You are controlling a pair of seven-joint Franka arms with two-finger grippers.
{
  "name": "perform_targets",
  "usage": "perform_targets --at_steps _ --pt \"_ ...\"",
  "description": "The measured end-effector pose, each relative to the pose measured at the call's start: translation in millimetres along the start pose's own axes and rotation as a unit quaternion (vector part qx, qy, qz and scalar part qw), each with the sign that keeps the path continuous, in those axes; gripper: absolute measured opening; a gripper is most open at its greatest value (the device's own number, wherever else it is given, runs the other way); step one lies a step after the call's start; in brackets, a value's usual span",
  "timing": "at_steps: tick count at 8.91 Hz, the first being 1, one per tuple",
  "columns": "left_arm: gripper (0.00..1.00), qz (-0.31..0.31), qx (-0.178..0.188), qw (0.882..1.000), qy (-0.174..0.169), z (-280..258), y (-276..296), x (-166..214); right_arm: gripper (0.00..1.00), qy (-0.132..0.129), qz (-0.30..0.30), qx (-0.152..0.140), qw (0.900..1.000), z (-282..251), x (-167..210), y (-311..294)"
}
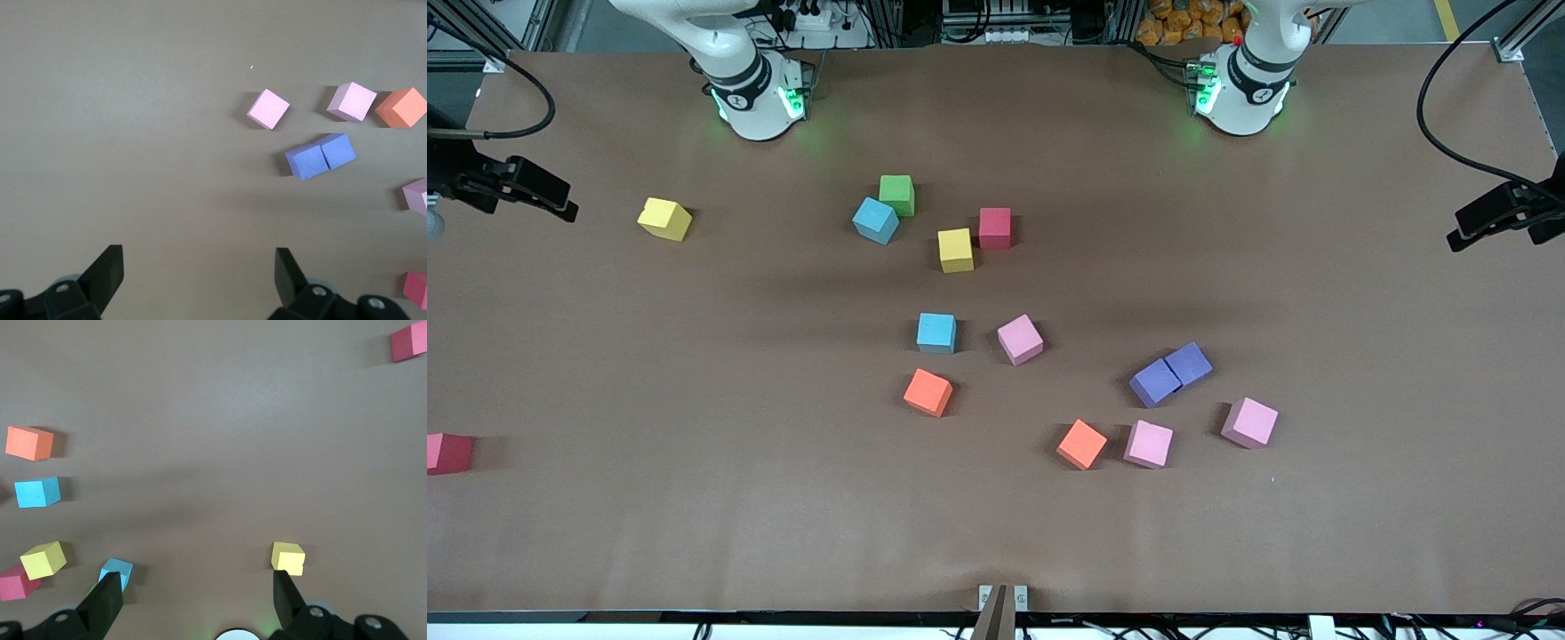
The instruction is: Form number 2 with 11 blocks
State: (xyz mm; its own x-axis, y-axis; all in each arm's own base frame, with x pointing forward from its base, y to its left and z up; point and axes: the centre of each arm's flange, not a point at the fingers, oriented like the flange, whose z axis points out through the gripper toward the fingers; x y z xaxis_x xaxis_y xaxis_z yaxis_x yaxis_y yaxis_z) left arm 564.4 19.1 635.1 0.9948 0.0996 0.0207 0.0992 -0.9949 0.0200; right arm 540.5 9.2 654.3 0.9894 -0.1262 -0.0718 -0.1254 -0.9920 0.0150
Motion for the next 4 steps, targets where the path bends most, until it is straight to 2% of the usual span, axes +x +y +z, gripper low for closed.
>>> perform_targets --at_steps 4 --pt "1.0 -0.003 0.003 0.999 -0.033 54 0 9 1.0 0.0 0.008 0.001 1.0 0 1 9"
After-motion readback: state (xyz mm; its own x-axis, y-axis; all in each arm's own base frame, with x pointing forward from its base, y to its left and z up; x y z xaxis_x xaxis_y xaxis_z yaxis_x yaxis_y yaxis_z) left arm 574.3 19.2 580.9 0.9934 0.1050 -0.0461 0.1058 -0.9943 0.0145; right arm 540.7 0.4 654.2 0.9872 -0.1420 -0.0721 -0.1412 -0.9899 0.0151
